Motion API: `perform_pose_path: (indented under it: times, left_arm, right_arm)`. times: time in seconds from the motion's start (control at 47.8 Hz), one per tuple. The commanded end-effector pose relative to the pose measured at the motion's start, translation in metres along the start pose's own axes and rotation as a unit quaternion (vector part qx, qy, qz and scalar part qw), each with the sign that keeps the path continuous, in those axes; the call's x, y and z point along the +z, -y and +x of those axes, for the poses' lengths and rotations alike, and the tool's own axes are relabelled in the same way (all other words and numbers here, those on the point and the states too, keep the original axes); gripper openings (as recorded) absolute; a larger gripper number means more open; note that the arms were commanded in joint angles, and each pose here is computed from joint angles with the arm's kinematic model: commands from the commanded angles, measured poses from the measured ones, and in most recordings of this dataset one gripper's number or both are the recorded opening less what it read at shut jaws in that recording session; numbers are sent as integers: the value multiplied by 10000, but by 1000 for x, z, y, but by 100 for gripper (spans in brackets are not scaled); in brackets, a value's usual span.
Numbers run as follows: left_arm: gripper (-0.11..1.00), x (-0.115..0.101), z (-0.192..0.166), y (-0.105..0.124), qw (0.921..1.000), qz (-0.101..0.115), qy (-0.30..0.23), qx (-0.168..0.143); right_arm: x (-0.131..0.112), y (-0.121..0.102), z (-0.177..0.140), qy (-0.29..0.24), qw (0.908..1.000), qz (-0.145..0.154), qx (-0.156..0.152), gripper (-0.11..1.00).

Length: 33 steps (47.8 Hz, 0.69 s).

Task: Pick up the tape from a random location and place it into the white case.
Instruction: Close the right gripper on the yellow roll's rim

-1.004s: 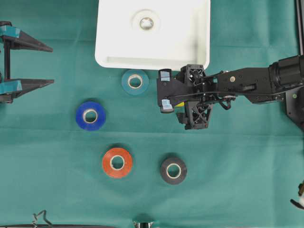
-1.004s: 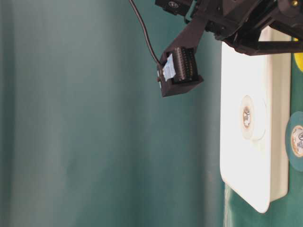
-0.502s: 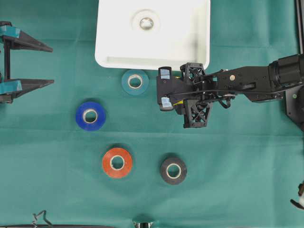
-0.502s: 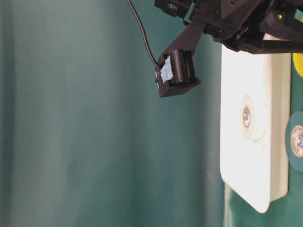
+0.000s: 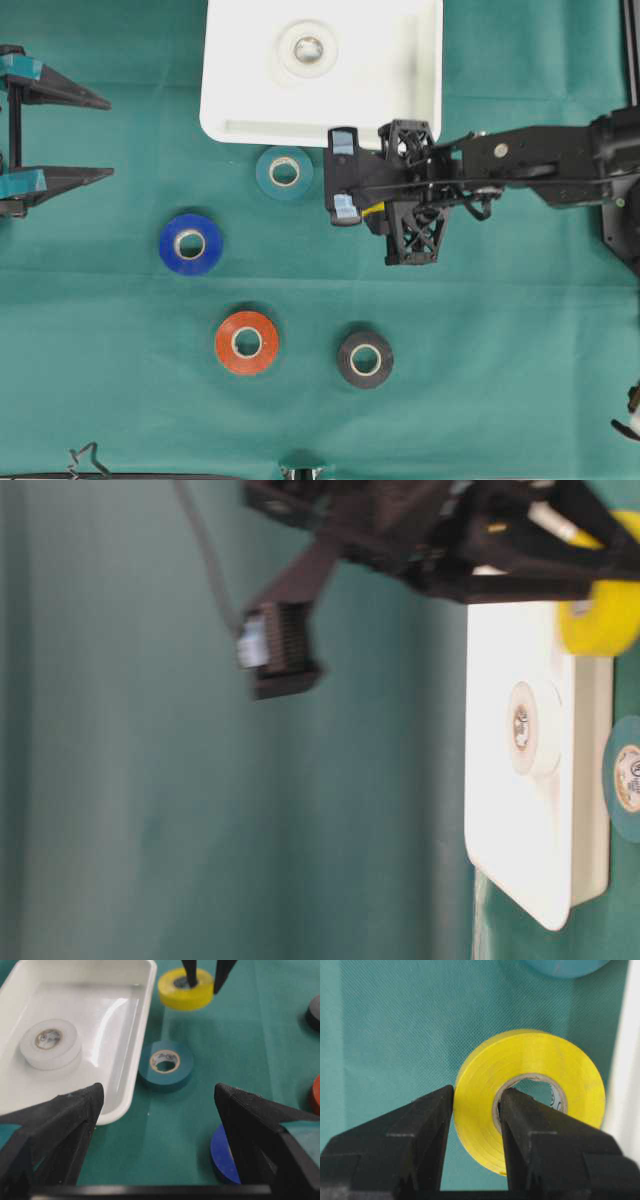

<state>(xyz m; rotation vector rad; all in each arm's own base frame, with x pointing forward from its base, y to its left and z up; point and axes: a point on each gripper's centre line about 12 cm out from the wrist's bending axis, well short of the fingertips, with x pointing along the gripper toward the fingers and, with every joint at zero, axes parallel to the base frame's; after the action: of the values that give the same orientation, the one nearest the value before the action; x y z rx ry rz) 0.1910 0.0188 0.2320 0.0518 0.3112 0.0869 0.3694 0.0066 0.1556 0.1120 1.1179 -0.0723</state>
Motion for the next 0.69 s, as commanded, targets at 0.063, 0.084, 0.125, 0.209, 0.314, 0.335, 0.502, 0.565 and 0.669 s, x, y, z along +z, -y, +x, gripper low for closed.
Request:
perform_pose_path:
  times: [0.063,0.084,0.125,0.209,0.314,0.335,0.502,0.565,0.669]
  left_arm:
    - [98,3,1,0,10000,2,23,-6]
    - [98,4,1,0,10000,2,31,-5]
    - [98,2,1,0,10000,-5,-7,-8]
    - [98,3,1,0,10000,2,-7,-8]
    - [98,3,1,0,10000,2,-7,-8]
    - [98,3,1,0,10000,-5,-7,-8]
    - [98,3,1,0,10000,-5,-7,-8]
    - [98,3,1,0,10000,2,-7,-8]
    - [98,3,1,0,10000,2,-7,-8]
  right_arm:
    - [25,-5,-43,334,9994,-24,51,32]
    - [27,-5,-46,327,9995,-23,48,32]
    - [29,-6,-53,319,9995,-21,45,32]
    - [33,-6,-65,312,9995,-18,40,32]
    - [37,-6,-79,321,9995,-14,37,31]
    - [38,-7,-84,328,9995,-12,41,31]
    - [43,-8,-109,313,9995,-11,36,31]
    - [45,-8,-121,321,9995,-8,35,31]
    - [48,-8,-138,359,9993,-9,41,31]
